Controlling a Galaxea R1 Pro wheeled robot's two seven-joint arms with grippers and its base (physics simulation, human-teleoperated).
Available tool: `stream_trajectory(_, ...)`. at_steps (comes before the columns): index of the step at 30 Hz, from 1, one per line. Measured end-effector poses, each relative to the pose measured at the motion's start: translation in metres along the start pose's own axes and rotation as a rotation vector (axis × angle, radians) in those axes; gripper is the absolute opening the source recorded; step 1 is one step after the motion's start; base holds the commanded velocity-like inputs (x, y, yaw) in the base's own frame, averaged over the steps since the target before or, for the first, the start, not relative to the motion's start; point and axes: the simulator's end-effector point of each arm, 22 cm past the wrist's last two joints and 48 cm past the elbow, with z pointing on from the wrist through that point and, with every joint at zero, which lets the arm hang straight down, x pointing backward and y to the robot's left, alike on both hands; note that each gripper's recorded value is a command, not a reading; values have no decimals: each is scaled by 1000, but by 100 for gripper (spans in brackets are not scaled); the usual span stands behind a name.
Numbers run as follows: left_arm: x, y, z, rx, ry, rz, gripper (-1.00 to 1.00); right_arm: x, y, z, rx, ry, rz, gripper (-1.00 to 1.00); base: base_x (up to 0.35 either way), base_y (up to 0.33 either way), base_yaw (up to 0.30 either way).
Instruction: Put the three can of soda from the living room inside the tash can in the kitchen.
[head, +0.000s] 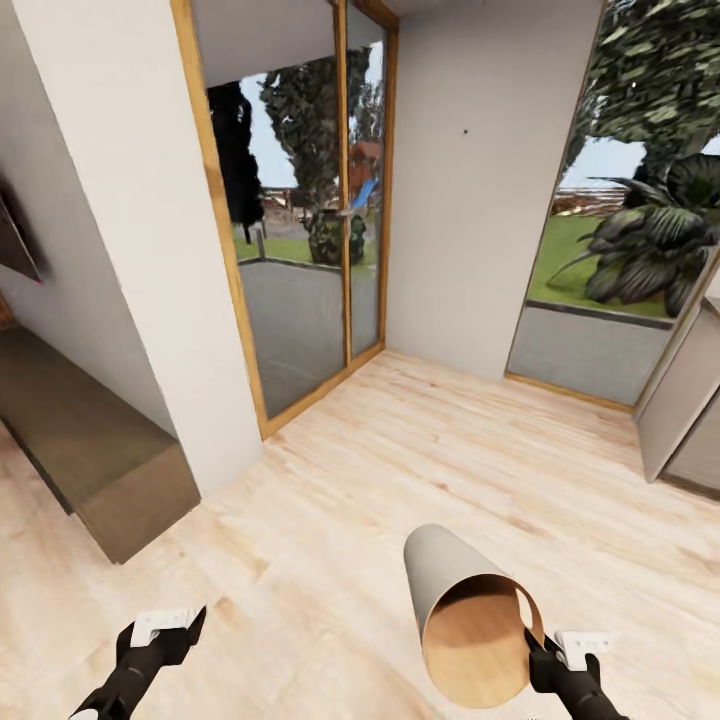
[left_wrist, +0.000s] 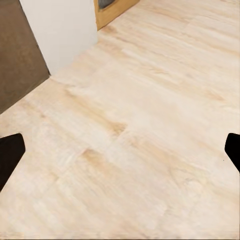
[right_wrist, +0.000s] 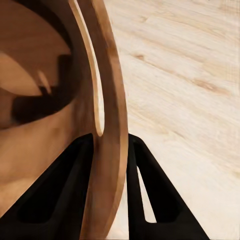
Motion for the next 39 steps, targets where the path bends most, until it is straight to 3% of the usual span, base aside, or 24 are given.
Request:
stream_trajectory(10, -2, 0, 0, -1, -4, 0, 100, 10, 6, 0, -7, 20, -4, -100, -270, 186, 253)
stream_trajectory(17, -2, 0, 0, -1, -5, 0, 100, 11, 5, 0, 1, 23, -6, -100, -88, 61, 75)
stream_trajectory(31, -3, 0, -1, 2, -6, -2, 100, 11, 6, 1, 1, 24, -8, -100, 2, -9, 253)
stream_trajectory(39, -3, 0, -1, 1, -5, -1, 100, 11, 6, 1, 1, 24, -8, -100, 1, -240, 258)
